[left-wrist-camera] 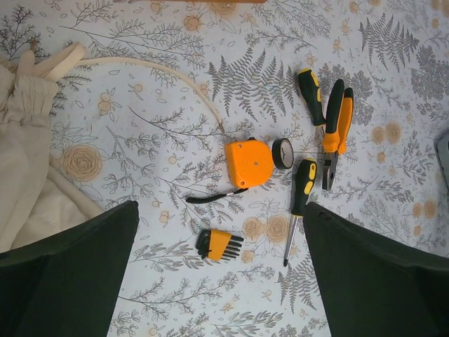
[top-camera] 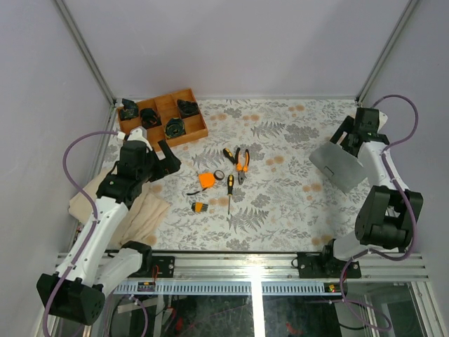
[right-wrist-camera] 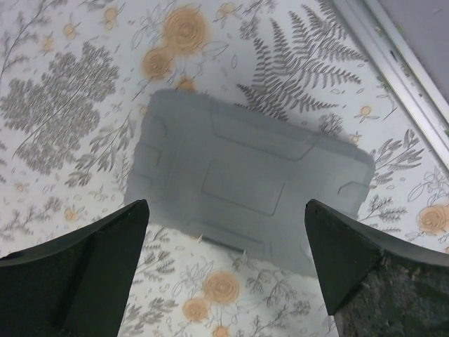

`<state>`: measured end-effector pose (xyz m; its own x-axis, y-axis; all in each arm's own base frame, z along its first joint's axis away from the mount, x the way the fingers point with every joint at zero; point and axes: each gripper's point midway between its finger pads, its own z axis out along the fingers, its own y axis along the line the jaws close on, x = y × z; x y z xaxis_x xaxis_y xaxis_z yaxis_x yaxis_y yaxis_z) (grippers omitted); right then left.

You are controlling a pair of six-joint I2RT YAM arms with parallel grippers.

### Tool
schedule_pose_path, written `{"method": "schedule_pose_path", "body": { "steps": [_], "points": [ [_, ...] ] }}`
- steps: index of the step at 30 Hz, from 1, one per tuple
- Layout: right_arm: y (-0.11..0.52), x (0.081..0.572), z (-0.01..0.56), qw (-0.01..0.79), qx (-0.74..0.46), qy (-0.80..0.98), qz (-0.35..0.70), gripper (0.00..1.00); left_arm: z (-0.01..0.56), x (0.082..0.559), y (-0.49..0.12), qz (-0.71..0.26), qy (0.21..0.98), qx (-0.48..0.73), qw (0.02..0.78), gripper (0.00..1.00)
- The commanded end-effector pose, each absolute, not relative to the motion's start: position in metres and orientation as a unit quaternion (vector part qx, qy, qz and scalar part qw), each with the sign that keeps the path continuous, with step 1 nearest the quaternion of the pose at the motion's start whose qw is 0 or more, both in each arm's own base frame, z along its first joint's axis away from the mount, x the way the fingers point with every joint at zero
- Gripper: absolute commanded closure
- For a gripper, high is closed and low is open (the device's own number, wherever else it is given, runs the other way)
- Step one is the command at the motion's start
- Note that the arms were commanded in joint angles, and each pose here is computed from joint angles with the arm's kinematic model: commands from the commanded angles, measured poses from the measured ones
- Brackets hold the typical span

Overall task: Sort the tools into containers
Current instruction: Move the storage box to the center of the board.

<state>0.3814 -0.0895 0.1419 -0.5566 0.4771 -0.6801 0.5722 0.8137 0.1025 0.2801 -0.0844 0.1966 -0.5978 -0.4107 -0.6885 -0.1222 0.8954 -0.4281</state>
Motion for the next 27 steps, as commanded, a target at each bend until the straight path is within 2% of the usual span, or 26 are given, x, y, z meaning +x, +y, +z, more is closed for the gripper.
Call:
{"method": "schedule_pose_path", "body": {
  "steps": [1,6,14,27],
  "points": [
    [-0.116,0.407,0.152,0.402,0.315,0.858,-0.045,0.01,0.204,0.290,-0.073,-0.150,0.866,-0.176,0.444,0.00],
    [-0.144,0.409,0.130,0.383,0.343,0.857,-0.042,0.01,0.208,0.293,-0.068,-0.136,0.865,-0.182,0.447,0.00],
    [-0.158,0.400,0.091,0.349,0.381,0.856,-0.001,0.01,0.213,0.300,-0.081,-0.170,0.863,-0.178,0.442,0.00],
    [-0.149,0.395,0.057,0.316,0.373,0.870,0.063,0.00,0.209,0.298,-0.090,-0.189,0.868,-0.163,0.430,0.00]
  ]
}}
